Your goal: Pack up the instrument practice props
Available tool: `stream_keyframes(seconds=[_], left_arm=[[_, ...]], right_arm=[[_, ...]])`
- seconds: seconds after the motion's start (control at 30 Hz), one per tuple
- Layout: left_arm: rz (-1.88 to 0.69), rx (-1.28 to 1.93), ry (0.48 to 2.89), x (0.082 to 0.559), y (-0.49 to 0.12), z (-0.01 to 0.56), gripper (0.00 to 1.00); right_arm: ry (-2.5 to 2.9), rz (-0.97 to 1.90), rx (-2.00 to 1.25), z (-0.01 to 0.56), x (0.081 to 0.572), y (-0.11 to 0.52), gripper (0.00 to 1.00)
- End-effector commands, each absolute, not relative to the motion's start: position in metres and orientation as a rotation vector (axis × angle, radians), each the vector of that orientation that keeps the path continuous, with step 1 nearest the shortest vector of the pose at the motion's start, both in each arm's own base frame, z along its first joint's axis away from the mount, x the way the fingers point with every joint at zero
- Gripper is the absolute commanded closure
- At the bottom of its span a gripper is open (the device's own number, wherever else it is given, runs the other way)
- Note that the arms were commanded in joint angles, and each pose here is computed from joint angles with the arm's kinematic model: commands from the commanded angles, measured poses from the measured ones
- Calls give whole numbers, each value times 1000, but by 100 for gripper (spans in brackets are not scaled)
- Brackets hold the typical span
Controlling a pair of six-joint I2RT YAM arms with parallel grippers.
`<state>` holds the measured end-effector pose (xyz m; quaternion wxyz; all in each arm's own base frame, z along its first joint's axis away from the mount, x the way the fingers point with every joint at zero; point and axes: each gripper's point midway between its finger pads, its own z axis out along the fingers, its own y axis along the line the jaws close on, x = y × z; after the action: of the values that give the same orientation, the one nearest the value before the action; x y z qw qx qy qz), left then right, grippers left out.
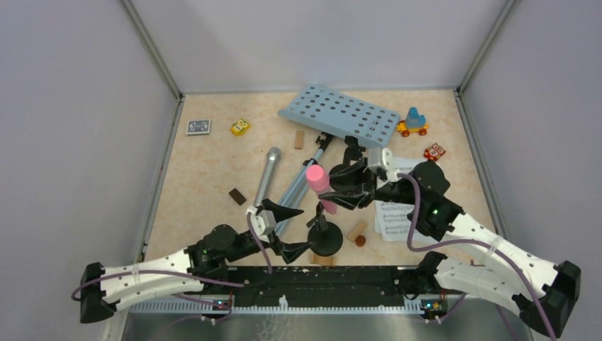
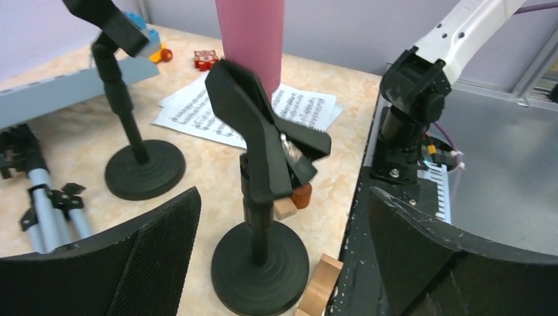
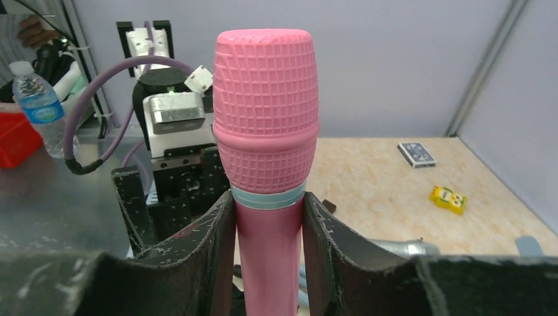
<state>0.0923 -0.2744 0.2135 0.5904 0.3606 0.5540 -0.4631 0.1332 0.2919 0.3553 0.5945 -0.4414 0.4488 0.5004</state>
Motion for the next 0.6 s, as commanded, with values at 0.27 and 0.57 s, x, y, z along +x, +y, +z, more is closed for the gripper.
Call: stream_keyframes(seconds=[0.27, 0.57], left_arm=[[-928, 749, 1123, 117, -270, 324, 1], [-873, 711, 993, 128, -283, 366, 1]], right_arm=[[819, 1077, -1088, 422, 123, 332, 100], [822, 1061, -1067, 442, 119, 325, 100]])
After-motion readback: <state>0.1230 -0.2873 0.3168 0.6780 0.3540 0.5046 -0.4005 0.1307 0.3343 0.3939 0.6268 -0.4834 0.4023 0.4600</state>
